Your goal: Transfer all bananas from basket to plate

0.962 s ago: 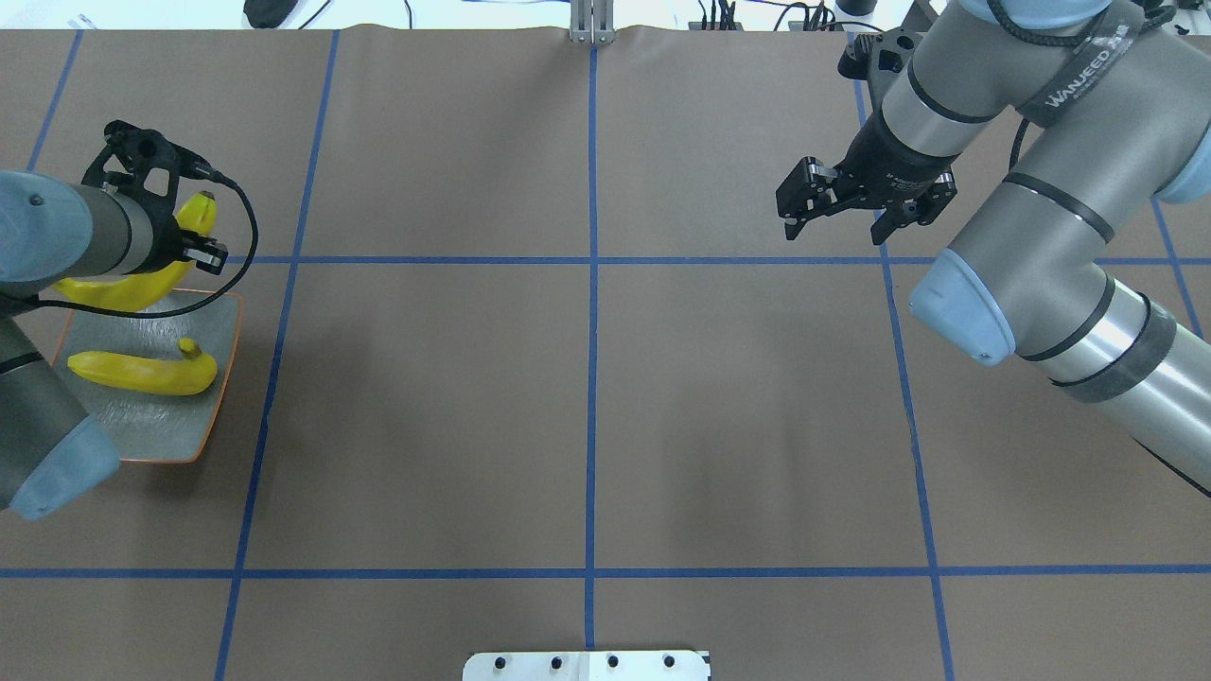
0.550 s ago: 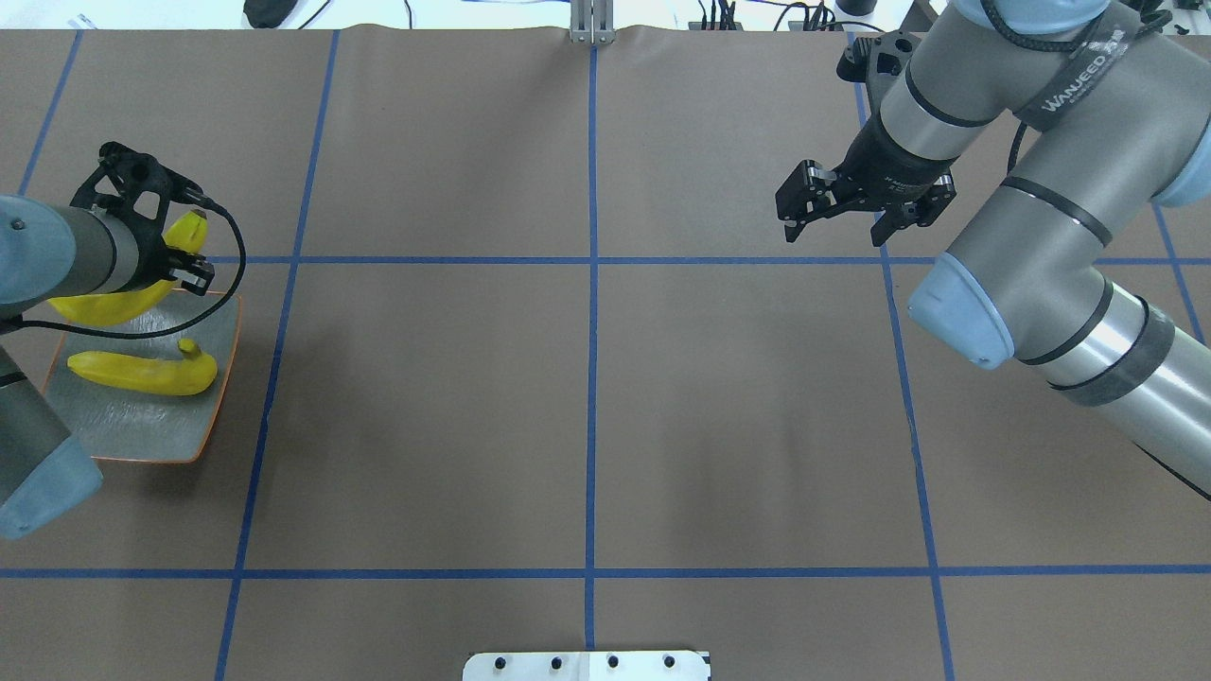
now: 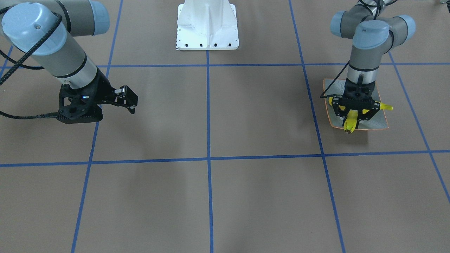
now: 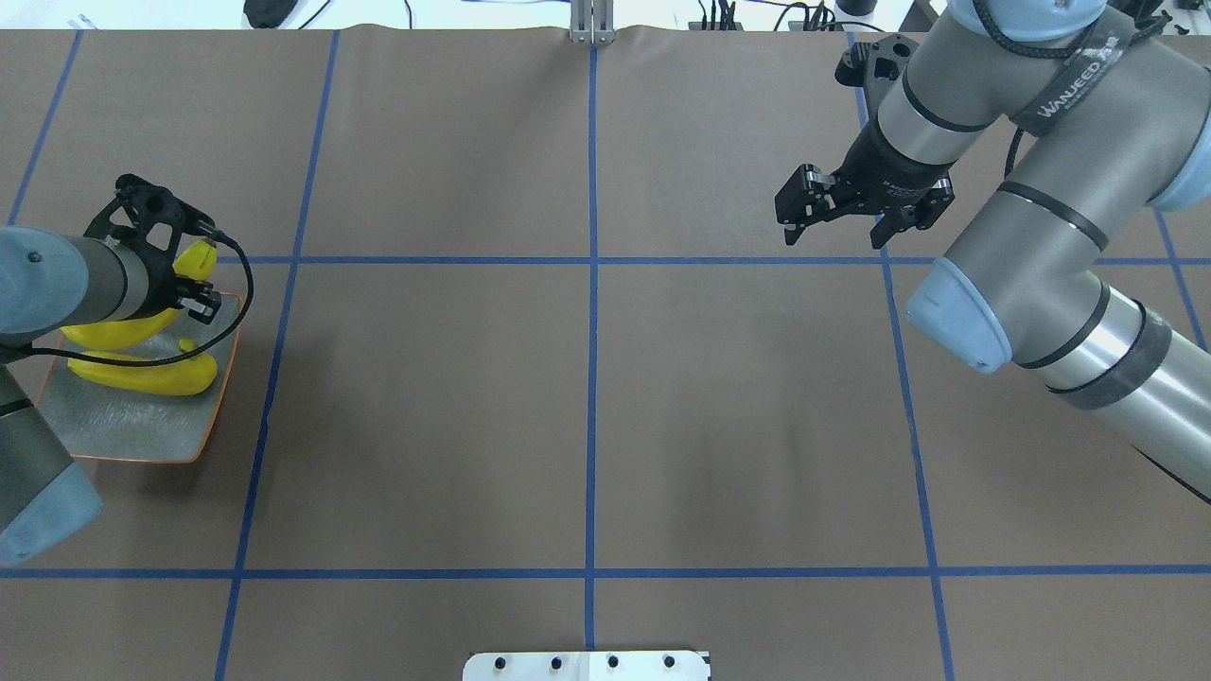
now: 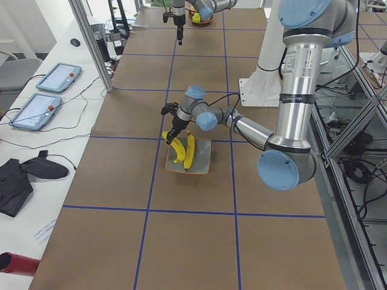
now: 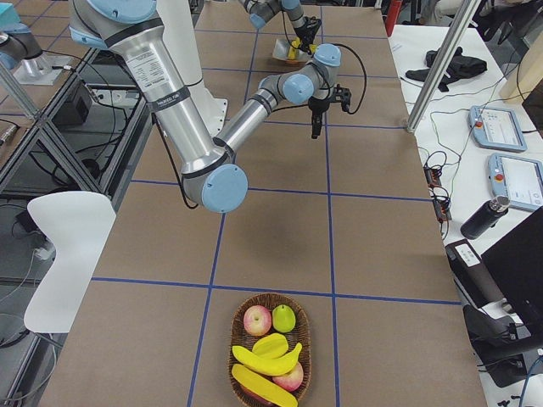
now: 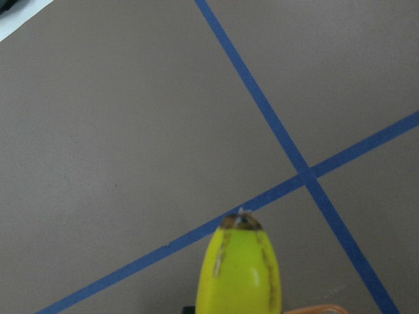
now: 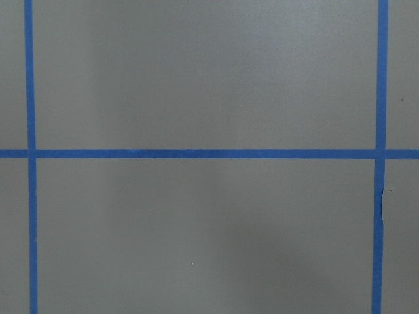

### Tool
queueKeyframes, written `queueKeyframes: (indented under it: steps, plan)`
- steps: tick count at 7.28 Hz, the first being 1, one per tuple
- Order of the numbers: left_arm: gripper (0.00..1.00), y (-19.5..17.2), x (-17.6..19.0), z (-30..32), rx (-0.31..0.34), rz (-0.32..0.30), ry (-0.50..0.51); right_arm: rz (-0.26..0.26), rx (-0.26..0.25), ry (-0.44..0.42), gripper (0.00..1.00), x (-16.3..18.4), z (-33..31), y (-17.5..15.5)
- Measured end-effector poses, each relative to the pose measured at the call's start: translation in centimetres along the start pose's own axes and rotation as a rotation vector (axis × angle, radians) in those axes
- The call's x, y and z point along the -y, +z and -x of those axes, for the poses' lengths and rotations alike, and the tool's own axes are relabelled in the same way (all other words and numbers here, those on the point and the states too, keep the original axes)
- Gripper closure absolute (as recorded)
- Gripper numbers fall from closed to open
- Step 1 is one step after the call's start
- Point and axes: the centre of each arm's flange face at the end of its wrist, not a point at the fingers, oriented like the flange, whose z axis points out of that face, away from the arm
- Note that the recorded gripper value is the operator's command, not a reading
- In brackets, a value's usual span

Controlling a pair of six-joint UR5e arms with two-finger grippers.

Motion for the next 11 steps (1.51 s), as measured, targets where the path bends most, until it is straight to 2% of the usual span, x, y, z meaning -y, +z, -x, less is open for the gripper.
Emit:
queueKeyframes:
  steps: [1,2,7,11]
  plan:
    - [0.40,0.1,-0.4,-0.1,-0.003,0.004,0.005,0.000,0.000,0.000,0.00,0.0,0.0,0.0]
    - [0.00,0.2,-0.9,-0.1,-0.008,0.003,0.009,0.000,0.000,-0.001,0.00,0.0,0.0,0.0]
    - [0.00,-0.7,-2.6,0.4,-0.060,-0.050,0.012,0.003,-0.003,-0.005,0.00,0.0,-0.2,0.2]
    - [0.00,-6.1,-0.2,-2.1,-0.201,-0.091,-0.008,0.001,-0.005,-0.003,0.00,0.1,-0.6,0.2]
